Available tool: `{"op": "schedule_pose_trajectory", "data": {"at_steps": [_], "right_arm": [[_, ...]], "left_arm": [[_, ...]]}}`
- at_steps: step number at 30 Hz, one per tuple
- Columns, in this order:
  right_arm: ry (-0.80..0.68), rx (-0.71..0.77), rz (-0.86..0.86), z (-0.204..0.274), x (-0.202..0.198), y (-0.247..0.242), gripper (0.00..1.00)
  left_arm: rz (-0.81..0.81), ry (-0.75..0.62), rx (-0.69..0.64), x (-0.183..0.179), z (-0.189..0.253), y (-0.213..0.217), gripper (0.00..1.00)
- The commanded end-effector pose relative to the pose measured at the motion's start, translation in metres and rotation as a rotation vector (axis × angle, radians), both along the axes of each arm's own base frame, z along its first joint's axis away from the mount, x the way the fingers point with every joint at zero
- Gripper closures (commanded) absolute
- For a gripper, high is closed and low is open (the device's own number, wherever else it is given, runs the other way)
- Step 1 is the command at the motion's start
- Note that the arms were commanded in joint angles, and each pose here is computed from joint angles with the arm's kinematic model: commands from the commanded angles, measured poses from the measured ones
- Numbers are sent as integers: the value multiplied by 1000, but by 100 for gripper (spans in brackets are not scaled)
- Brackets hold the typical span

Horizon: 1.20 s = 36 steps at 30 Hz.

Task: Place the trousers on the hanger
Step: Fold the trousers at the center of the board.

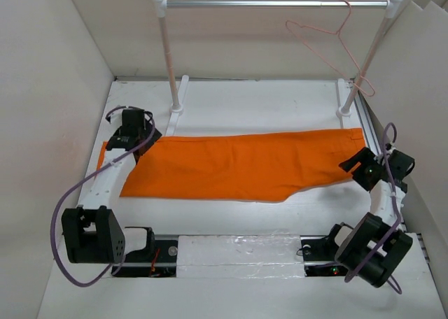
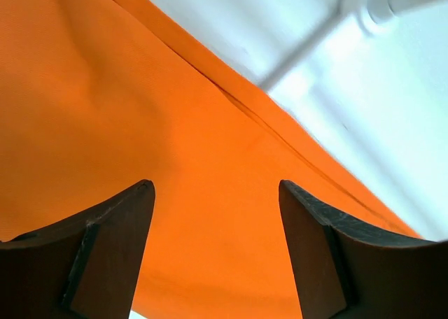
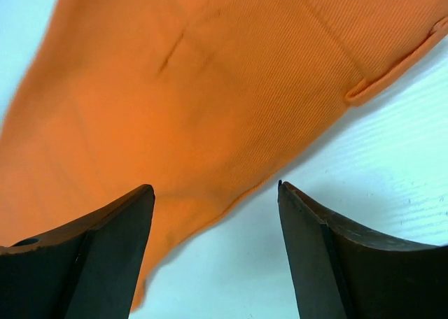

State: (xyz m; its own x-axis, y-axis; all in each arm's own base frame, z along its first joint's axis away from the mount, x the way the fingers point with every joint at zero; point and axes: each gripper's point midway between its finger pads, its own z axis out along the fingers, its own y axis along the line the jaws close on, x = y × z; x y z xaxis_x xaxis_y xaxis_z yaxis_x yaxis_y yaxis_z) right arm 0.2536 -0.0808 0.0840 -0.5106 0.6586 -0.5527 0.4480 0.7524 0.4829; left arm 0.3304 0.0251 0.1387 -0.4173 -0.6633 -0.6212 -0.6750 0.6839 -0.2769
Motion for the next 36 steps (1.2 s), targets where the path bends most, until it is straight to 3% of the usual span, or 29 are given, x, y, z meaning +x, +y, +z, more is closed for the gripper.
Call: {"op": "schedule_pose_trajectory", "data": {"at_steps": [1, 2, 6, 13, 24, 25, 27, 31, 36], "right_arm": [[-30, 4, -110, 1, 0, -30, 23], [-59, -7, -170, 1, -1, -48, 22], [-89, 41, -278, -13, -2, -72, 13], [-134, 115, -315, -24, 23, -90, 9], [-93, 156, -347, -53, 29, -100, 20], [-92, 153, -349, -54, 30, -101, 27], [-95, 158, -344, -56, 33, -103, 29], [-88, 158, -333, -58, 36, -106, 40], [-125, 116, -280, -45, 37, -100, 83]], "left_arm": [[-90, -13, -52, -5, -20, -24, 33], [-103, -48, -62, 1, -22, -27, 34], [-67, 30, -57, 11, -51, -14, 34], [11, 55, 14, 51, -54, 13, 34], [302, 272, -97, 12, -124, 93, 35], [319, 281, -117, 9, -128, 97, 35], [337, 295, -137, 3, -131, 103, 34], [317, 194, -122, 15, -100, 105, 29], [168, 6, -99, 40, -30, 73, 26]]}}
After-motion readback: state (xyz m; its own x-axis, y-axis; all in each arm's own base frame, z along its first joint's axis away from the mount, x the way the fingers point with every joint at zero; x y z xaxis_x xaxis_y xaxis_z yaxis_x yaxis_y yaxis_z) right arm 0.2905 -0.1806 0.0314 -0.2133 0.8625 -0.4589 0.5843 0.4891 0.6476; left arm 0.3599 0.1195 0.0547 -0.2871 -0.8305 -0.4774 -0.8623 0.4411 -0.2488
